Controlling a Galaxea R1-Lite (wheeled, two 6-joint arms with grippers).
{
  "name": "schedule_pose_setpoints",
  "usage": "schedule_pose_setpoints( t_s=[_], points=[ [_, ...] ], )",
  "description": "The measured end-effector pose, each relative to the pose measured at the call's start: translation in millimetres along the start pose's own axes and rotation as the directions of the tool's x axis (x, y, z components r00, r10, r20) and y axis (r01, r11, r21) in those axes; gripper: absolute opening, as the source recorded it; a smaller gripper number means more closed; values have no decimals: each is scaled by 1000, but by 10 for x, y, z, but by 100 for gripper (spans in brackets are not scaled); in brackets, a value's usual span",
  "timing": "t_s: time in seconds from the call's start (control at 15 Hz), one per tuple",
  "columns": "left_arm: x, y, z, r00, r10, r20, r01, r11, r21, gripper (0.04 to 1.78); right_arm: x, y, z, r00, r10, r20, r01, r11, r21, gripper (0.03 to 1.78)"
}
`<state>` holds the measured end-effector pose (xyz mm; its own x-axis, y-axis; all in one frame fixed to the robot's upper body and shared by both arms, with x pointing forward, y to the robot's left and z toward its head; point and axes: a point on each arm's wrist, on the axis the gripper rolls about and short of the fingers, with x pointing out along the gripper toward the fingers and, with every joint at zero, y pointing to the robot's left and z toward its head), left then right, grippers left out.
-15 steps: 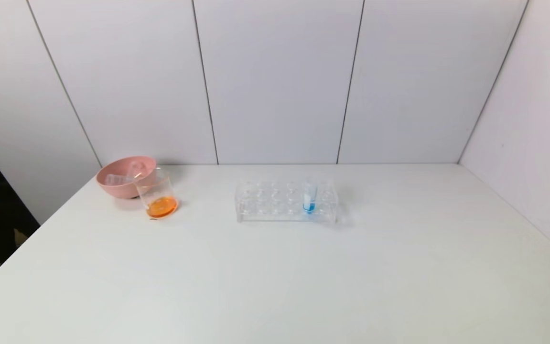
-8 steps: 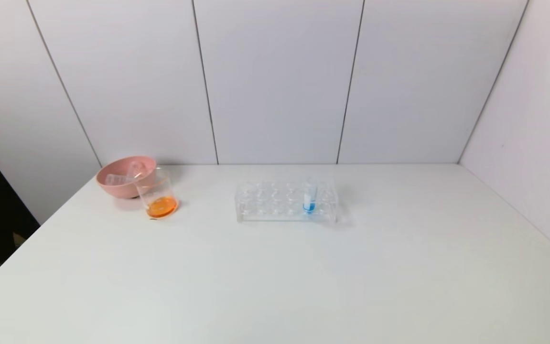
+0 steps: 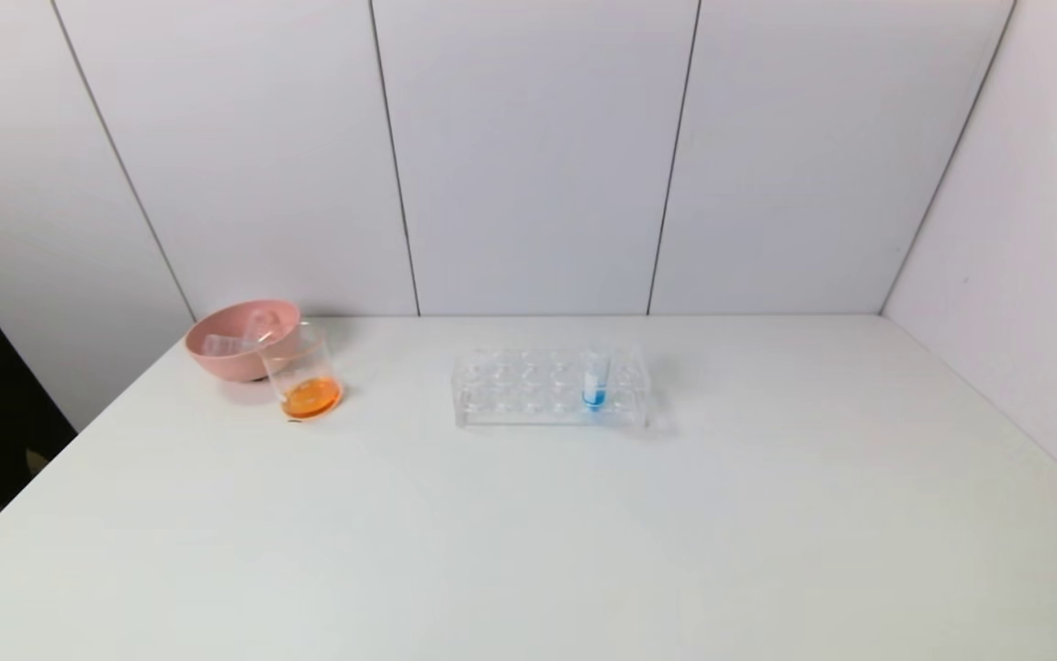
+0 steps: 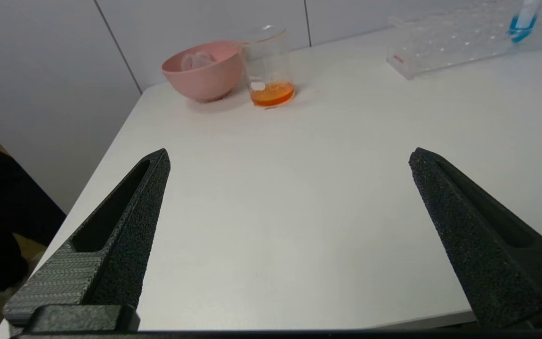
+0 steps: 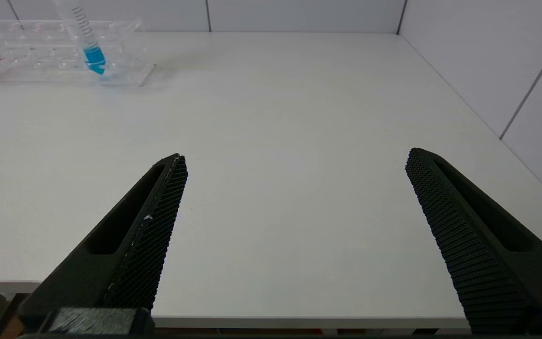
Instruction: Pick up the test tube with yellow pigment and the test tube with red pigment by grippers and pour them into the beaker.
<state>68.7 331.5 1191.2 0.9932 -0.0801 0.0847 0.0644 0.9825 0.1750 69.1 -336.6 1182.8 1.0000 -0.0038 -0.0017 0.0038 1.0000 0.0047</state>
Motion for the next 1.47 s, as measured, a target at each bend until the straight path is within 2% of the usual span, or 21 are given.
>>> schedule_pose_setpoints(
  t_s=[0.13, 0.27, 1.47],
  points=[
    [-3, -8, -74, 997, 7, -74, -8, 1000, -16, 178, 0, 0, 0, 1000, 0, 0, 0, 1000, 0, 170],
    [-4, -10, -86, 996, 7, -87, -9, 1000, -27, 178, 0, 0, 0, 1000, 0, 0, 0, 1000, 0, 170],
    [-4, -10, -85, 996, 7, -86, -10, 999, -30, 178, 0, 0, 0, 1000, 0, 0, 0, 1000, 1, 170]
  ],
)
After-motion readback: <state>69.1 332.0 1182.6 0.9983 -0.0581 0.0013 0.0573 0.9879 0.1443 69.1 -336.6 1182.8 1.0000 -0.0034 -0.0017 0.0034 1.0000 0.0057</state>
